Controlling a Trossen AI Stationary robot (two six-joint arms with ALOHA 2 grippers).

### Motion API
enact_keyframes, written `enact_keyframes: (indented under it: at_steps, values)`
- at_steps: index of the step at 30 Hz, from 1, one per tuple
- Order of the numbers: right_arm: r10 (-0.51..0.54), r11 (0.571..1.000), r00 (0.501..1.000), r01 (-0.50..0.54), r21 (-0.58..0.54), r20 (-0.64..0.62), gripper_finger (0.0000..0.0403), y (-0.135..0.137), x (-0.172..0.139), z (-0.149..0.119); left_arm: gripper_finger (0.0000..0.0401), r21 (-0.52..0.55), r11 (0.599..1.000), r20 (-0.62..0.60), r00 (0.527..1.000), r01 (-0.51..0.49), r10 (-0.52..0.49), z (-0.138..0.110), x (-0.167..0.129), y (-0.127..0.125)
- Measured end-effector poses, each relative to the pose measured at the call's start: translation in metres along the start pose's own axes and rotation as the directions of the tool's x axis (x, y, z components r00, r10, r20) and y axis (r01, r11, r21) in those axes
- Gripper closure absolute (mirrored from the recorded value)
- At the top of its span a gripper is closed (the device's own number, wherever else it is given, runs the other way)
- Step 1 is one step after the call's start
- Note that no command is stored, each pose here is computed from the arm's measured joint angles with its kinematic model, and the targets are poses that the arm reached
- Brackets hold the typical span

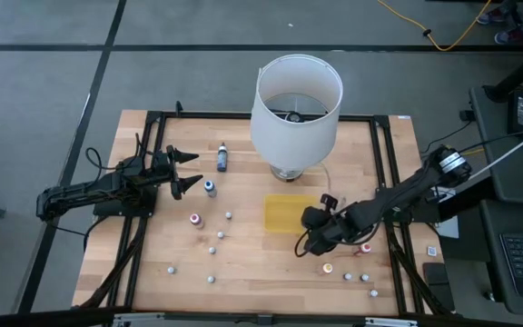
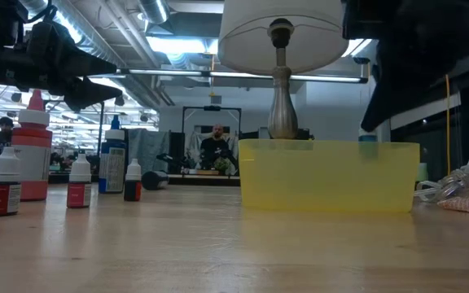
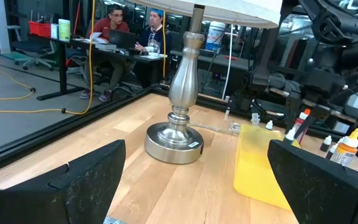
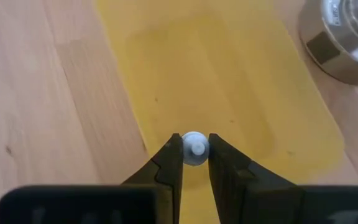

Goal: Pick & Place food coloring
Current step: Put the blue food coloring bottle into the yellow bin, then put the green food coloring bottle into the yellow bin

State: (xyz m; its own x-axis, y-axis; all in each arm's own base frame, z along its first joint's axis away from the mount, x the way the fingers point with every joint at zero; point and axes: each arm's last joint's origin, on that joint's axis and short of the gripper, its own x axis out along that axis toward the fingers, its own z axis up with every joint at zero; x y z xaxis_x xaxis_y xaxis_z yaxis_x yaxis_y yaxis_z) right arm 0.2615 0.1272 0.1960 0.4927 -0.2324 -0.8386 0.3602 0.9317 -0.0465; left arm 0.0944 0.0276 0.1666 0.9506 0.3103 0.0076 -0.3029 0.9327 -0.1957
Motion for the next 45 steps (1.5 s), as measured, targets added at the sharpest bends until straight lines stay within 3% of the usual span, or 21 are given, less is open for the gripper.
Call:
enact_keyframes:
  at_steps: [11,31,45]
  values:
    - [-0.020,1.000,1.000,0.020,-0.009,-0.015,0.0333,-0.007,0.020,-0.016,0.0012,0.000,1.000,0.000,1.000,0.001,-0.001,0.000,0.000,0.000]
    - [0.030,0.995,0.998,-0.035,-0.091,-0.053,0.0327,-0.003,0.040,-0.021,0.0012,0.000,1.000,0.000,1.000,0.002,-0.002,0.000,0.000,0.000]
    - [0.082,0.994,0.996,-0.083,-0.067,-0.027,0.0242,-0.009,0.022,-0.014,0.0012,0.000,1.000,0.000,1.000,0.001,-0.001,0.000,0.000,0.000]
